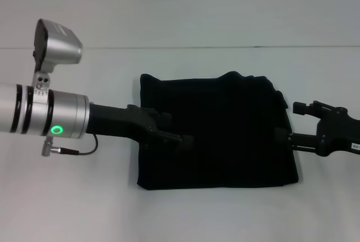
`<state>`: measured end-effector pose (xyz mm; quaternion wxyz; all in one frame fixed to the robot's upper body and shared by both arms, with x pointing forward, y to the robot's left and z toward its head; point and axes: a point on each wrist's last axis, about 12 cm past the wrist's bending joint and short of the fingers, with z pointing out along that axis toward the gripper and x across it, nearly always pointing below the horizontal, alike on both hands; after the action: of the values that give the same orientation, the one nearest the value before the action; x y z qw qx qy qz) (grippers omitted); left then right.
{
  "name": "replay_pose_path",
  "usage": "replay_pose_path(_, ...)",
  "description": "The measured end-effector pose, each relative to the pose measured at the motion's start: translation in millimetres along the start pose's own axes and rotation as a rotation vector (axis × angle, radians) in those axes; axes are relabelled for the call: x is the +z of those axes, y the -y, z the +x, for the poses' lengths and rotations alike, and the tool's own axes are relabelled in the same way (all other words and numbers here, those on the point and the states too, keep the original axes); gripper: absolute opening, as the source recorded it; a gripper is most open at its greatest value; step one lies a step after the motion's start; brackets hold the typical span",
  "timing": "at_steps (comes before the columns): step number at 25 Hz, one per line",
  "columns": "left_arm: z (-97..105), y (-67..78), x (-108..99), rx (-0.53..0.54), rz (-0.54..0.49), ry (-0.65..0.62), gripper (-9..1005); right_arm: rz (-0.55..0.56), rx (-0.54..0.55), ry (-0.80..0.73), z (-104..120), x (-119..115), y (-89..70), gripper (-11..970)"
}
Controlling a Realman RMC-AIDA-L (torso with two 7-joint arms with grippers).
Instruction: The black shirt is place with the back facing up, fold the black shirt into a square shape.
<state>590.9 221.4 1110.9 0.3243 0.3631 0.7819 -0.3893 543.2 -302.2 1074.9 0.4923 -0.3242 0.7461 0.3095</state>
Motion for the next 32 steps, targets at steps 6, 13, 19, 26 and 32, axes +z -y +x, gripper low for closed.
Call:
replay_pose_path(6, 9.3, 2.2, 7.9, 0.056, -0.037, 0.078, 949, -0.014, -0.011, 0.001, -2.1, 4.3, -0.9, 943)
replay_pose_path(13, 8.3, 1.3, 8.4, 0.053, -0.041, 0.079, 949, -0.017, 0.017, -0.002, 2.9, 5.2, -2.9, 944)
replay_pose_path(19, 10.7, -2.6, 5.1, 0.036, -0.066, 0.067, 949, -0.025, 0.038, -0.021, 7.6, 4.4, -4.5, 944)
replay_pose_path(26, 13.7, -1.8, 7.0, 0.037, -0.061, 0.032, 949, -0.030, 0.040, -0.026, 9.5, 3.0, -5.6, 944)
replay_pose_path(32, 15.2, -1.9, 7.0, 0.034, -0.065, 0.030, 949, -0.030, 0.041, -0.026, 9.4, 3.1, -5.6, 944)
